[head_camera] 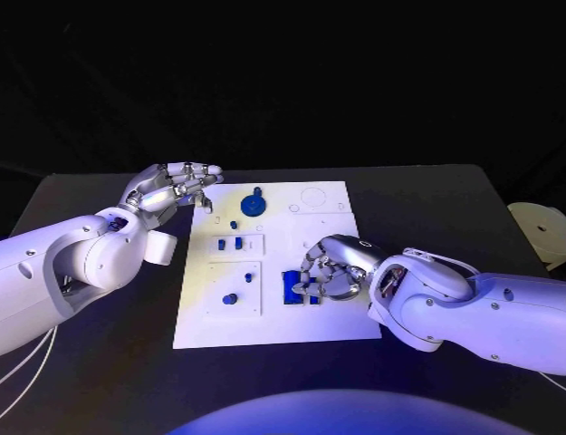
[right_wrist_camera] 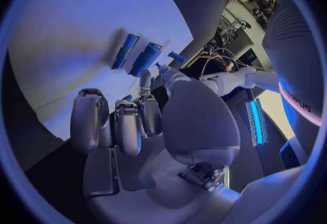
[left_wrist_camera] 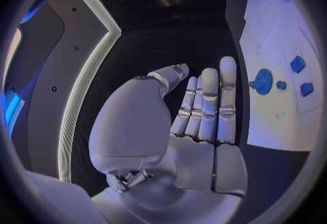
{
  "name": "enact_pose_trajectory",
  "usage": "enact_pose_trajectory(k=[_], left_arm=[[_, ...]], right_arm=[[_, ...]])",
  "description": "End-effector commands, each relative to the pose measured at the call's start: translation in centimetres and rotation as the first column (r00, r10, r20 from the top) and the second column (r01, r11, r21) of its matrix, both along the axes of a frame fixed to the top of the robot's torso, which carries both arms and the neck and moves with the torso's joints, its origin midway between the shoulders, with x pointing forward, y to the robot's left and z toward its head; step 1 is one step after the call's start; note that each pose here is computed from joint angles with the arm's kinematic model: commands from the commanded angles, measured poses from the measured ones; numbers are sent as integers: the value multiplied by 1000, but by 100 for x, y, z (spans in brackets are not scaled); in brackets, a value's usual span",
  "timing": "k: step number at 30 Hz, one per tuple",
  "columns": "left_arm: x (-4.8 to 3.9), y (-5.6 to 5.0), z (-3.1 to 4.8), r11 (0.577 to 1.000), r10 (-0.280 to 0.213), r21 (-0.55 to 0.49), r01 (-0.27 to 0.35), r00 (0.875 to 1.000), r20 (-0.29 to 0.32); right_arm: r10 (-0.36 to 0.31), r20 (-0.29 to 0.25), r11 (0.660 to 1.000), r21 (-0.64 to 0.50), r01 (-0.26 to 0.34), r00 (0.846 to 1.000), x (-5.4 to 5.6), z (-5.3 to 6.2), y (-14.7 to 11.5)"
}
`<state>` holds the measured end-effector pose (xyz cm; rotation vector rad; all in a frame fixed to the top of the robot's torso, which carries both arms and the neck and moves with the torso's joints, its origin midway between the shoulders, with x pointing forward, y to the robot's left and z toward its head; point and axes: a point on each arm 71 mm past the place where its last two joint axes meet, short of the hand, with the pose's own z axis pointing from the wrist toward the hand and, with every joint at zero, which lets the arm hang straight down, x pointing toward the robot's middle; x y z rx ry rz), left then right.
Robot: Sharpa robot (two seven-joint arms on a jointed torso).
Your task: Assemble the parts on the task board
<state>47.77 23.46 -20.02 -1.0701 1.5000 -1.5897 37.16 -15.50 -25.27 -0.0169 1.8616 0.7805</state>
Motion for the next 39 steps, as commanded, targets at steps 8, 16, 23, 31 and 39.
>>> enact_pose_trajectory(k=[8,16,23,31,39], left_arm=[[-9,-31,9,1000,-21,-9,21,1000,6],[-10,-29,10,1000,-20,-9,20,1000,6],[-9,-31,9,1000,-21,-9,21,1000,6],[-7,-31,7,1000,-21,-9,21,1000,6],[2,-18,-23,1000,-14,-9,14,1000,3]], right_arm=[[60,31,988,-144,-55,998,-2,-78,109],[40,47,979,-200,-30,998,64,-136,91],[43,63,978,-204,-29,997,73,-137,106],[34,109,993,-114,-21,994,58,-66,105],[-23,103,977,212,1,994,101,94,-19]])
